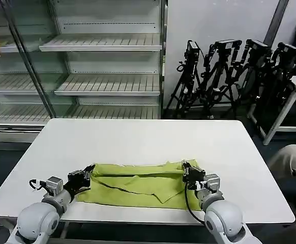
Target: Fold and organize the clothes.
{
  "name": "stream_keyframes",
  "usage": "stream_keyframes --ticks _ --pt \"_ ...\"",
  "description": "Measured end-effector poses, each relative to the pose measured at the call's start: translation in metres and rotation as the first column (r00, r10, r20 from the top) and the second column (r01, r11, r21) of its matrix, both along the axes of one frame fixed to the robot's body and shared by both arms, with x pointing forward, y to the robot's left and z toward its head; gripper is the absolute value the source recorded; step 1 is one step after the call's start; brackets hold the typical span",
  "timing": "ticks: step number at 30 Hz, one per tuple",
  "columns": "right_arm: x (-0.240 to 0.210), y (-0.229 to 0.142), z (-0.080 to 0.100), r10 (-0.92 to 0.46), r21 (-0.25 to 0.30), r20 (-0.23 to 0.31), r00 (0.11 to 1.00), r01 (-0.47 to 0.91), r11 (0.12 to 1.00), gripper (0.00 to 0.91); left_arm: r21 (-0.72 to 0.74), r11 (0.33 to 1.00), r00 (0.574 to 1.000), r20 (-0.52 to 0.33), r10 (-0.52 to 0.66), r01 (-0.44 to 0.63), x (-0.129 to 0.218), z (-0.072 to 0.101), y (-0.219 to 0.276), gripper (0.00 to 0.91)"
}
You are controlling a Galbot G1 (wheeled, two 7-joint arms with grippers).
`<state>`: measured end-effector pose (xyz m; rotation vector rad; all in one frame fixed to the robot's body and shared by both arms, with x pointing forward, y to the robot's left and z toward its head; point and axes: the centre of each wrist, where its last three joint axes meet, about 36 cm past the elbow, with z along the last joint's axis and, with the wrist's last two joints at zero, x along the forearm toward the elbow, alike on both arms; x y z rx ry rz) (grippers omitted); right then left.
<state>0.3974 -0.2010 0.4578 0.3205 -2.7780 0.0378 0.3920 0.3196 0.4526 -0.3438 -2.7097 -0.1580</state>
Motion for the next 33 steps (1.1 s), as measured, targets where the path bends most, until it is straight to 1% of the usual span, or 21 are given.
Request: stream_keyframes --ticks 5,6,7,8,13,18,24,29,33 --pt "-0.002 0.000 -0.002 0.004 -0.003 -0.006 1.000 -0.004 1.000 0.000 0.004 1.000 1.000 -0.011 -0.006 0.006 -0.004 0.001 -0.002 0.020" --pt "-0.002 0.000 -0.002 0.005 -0.004 -0.007 1.000 -0.005 1.000 0.322 0.004 1.000 1.000 -0.011 -0.008 0.008 -0.004 0.002 -0.002 0.020" --pt "-0.002 0.000 -0.003 0.005 -0.006 -0.009 1.000 -0.005 1.000 0.322 0.006 1.000 1.000 -0.013 -0.009 0.009 -0.005 0.002 -0.003 0.111" --pt "-0.002 0.000 -0.004 0.006 -0.010 -0.010 1.000 -0.006 1.000 0.907 0.007 1.000 1.000 -0.016 -0.010 0.010 -0.006 0.001 -0.003 0.907" --pt "-0.004 -0.002 -0.005 0.008 -0.018 -0.010 1.000 -0.008 1.000 0.907 0.024 1.000 1.000 -0.029 -0.005 0.006 -0.010 0.000 -0.003 0.907" --pt "-0.008 -0.009 -0.002 0.004 -0.034 0.013 1.000 -0.003 0.999 0.907 0.030 0.999 1.000 -0.018 0.012 -0.011 -0.014 0.004 -0.003 0.907" --pt "-0.020 -0.017 0.004 -0.007 -0.046 0.051 0.999 0.009 0.999 0.907 0.008 0.998 0.998 0.022 0.064 -0.064 -0.018 0.013 -0.009 0.907" --pt "-0.035 -0.025 0.008 -0.025 -0.048 0.079 0.997 0.029 0.998 0.907 -0.030 0.989 0.990 0.003 0.142 -0.142 -0.023 0.005 -0.021 0.907" --pt "-0.044 -0.030 0.008 -0.038 -0.052 0.087 0.996 0.042 0.998 0.907 -0.061 0.980 0.982 -0.029 0.189 -0.190 -0.026 -0.004 -0.029 0.907"
